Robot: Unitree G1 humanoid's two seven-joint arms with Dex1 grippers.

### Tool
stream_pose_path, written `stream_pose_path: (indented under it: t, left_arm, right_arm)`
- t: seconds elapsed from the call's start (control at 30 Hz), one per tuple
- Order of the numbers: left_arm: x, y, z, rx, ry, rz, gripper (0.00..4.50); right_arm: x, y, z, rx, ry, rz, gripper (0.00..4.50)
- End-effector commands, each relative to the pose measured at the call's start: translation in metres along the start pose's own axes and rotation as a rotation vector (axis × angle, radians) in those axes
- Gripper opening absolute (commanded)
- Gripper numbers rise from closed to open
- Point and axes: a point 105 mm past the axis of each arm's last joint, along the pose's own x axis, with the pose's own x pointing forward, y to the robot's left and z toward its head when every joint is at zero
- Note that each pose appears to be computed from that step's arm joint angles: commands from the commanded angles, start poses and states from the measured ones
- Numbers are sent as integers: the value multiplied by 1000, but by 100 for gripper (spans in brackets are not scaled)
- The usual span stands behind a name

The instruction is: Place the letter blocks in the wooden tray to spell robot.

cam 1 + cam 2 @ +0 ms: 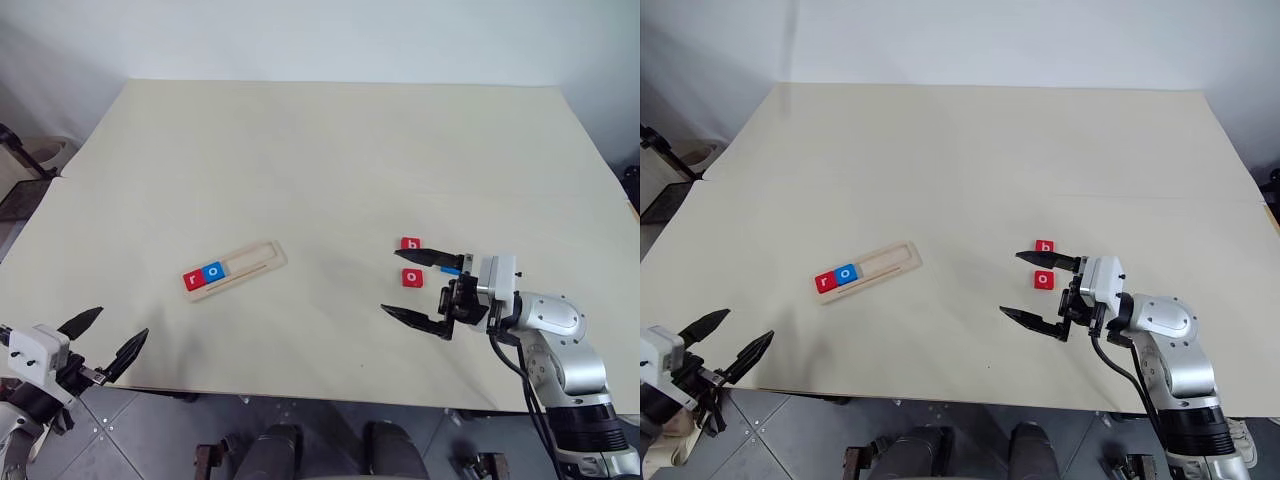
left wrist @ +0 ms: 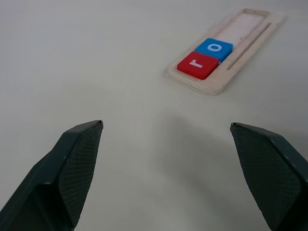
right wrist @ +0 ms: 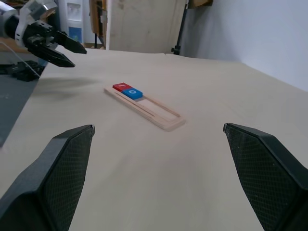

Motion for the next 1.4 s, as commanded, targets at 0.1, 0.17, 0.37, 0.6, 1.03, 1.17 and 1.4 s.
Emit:
stream_pose_path:
  t: [0.1,0.17,0.37,0.6,1.03,1.17,1.4]
  left_arm:
    - [17,1,16,3,-18,-153,450]
    - [27,3,20,30,-6,-217,450]
    - [73,12,27,145,60,-428,450]
    - [106,4,16,159,108,-561,450]
    - [119,-3,-6,158,178,-617,450]
    - [121,-9,-6,132,173,-660,391]
    - [124,-26,-1,148,135,-748,342]
  right_arm:
    - [-9,-2,8,-32,7,-13,449]
    - [-13,0,7,-28,27,-12,449]
    - [-34,3,5,-23,97,-71,449]
    - [-38,13,9,-11,112,-110,449]
    - [-43,15,14,-10,124,-152,449]
    - [-45,14,15,-10,130,-150,450]
    - [-49,12,15,-10,146,-157,450]
